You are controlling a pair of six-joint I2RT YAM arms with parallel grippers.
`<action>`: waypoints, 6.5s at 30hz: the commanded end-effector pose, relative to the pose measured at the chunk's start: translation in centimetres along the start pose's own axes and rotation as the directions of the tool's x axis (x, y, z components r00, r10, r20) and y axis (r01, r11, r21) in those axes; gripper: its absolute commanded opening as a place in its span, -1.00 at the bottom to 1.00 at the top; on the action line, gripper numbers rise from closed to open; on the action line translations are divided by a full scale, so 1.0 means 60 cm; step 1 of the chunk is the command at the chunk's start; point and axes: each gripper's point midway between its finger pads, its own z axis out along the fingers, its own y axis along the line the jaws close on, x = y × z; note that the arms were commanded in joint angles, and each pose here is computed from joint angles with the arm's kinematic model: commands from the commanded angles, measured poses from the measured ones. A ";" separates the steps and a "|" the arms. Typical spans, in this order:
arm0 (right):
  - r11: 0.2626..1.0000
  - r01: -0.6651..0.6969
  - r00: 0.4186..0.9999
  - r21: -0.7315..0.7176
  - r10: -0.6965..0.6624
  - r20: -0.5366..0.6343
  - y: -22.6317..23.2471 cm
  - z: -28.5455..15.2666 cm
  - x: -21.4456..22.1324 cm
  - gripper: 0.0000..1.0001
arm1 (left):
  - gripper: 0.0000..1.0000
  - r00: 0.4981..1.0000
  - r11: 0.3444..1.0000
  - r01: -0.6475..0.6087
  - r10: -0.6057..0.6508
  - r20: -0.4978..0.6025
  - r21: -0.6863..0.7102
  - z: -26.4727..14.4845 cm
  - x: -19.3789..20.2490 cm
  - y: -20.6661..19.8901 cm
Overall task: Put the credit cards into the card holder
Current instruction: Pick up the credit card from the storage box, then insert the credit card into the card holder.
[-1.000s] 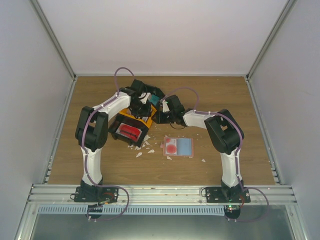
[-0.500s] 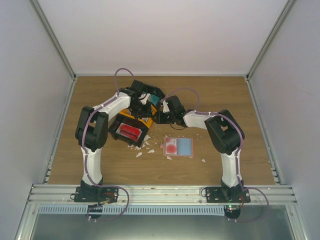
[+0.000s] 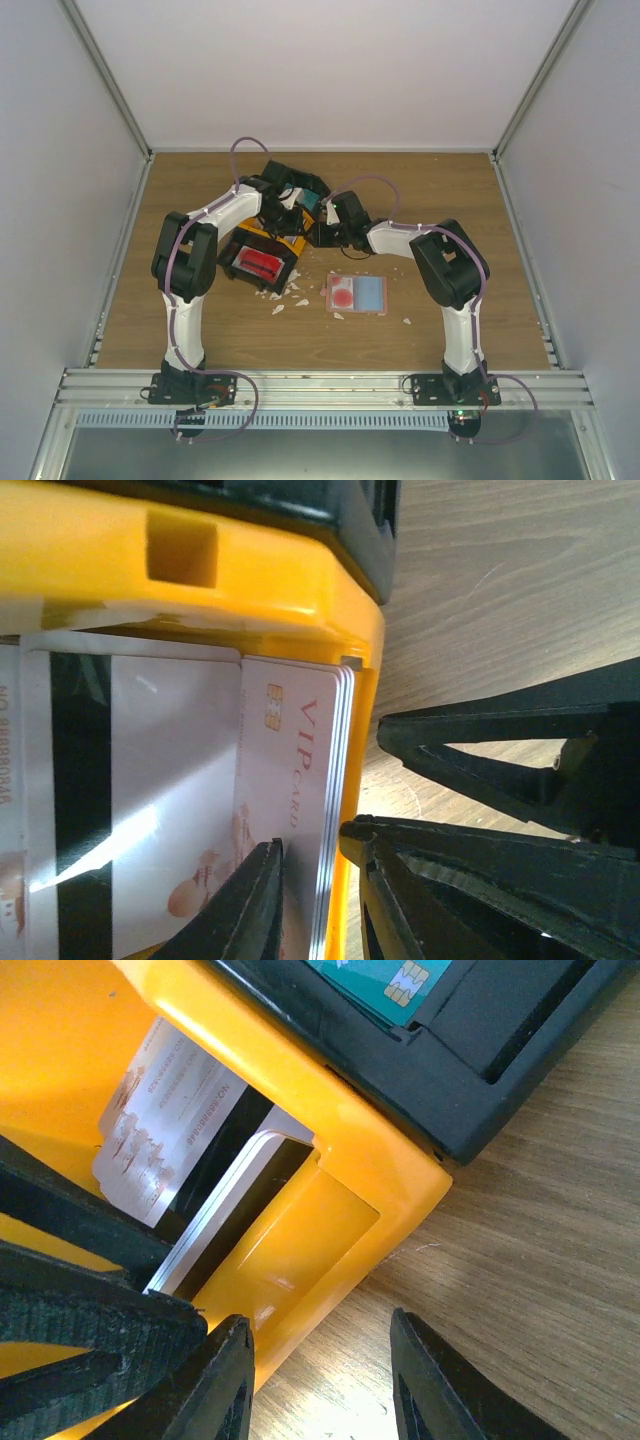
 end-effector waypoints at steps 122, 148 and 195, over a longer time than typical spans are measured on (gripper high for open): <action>0.902 -0.152 0.983 0.404 0.097 0.154 -0.130 -0.293 0.076 0.07 | -1.00 0.911 0.852 -0.123 -0.106 0.398 0.509 -0.181 0.079 -0.242; 0.878 -0.018 0.984 0.478 0.099 -0.146 -0.156 -0.279 0.265 0.06 | -1.00 0.937 0.843 0.156 -0.291 0.192 0.515 0.016 0.221 -0.222; 0.838 -0.067 0.958 0.541 0.205 -0.200 -0.191 -0.277 0.325 -0.27 | -1.00 0.904 0.795 0.197 -0.374 0.208 0.574 0.029 0.222 -0.220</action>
